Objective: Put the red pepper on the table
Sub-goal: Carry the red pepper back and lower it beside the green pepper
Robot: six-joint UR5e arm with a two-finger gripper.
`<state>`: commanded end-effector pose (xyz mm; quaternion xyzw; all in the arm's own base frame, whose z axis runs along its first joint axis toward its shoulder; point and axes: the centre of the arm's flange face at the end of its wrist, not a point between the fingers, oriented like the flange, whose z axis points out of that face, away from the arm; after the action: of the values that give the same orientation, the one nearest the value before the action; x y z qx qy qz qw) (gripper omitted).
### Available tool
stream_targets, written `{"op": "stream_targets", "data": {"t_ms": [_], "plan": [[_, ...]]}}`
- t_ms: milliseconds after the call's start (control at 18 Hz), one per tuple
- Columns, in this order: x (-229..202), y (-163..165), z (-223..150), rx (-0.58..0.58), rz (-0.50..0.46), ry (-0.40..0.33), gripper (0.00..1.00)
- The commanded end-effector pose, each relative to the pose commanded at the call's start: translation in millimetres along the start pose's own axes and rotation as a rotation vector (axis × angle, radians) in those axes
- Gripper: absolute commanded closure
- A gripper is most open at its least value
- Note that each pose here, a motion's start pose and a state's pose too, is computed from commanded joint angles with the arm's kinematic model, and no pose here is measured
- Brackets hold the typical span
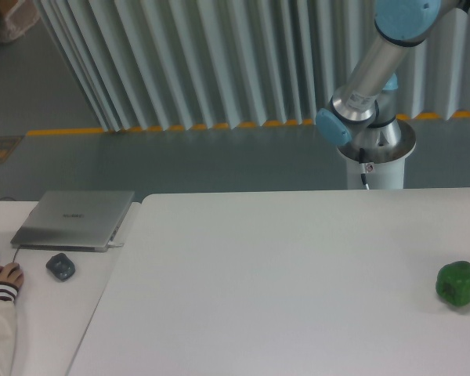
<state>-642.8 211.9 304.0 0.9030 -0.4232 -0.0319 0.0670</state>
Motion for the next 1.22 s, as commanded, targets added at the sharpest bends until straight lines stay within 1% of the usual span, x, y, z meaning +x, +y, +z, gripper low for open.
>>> {"op": "stream_targets", "data": {"t_ms": [56, 222, 278, 389, 500, 556, 611, 667, 833, 944, 1056, 1167, 1222], "plan": [[0, 0, -14, -0.002, -0.001, 0.009, 1.00], [0, -7, -31, 0.050, 0.010, 0.029, 1.00], [-1, -12, -41, 0.048, 0.012, 0.022, 1.00], [-1, -20, -61, 0.064, -0.011, 0.007, 1.00], [-1, -32, -78, 0.138, -0.055, 0.009, 1.00], [-3, -42, -84, 0.182, -0.091, 0.009, 1.00], [-3, -58, -93, 0.212, -0.138, 0.019, 1.00], [-5, -79, -103, 0.220, -0.158, 0.031, 1.00], [-10, -117, -115, 0.221, -0.199, 0.045, 1.00], [-9, -136, -124, 0.221, -0.229, 0.051, 1.00], [-10, -174, -133, 0.227, -0.269, 0.056, 1.00], [-12, -201, -133, 0.230, -0.304, 0.070, 1.00], [-11, -214, -138, 0.238, -0.316, 0.065, 1.00]]}}
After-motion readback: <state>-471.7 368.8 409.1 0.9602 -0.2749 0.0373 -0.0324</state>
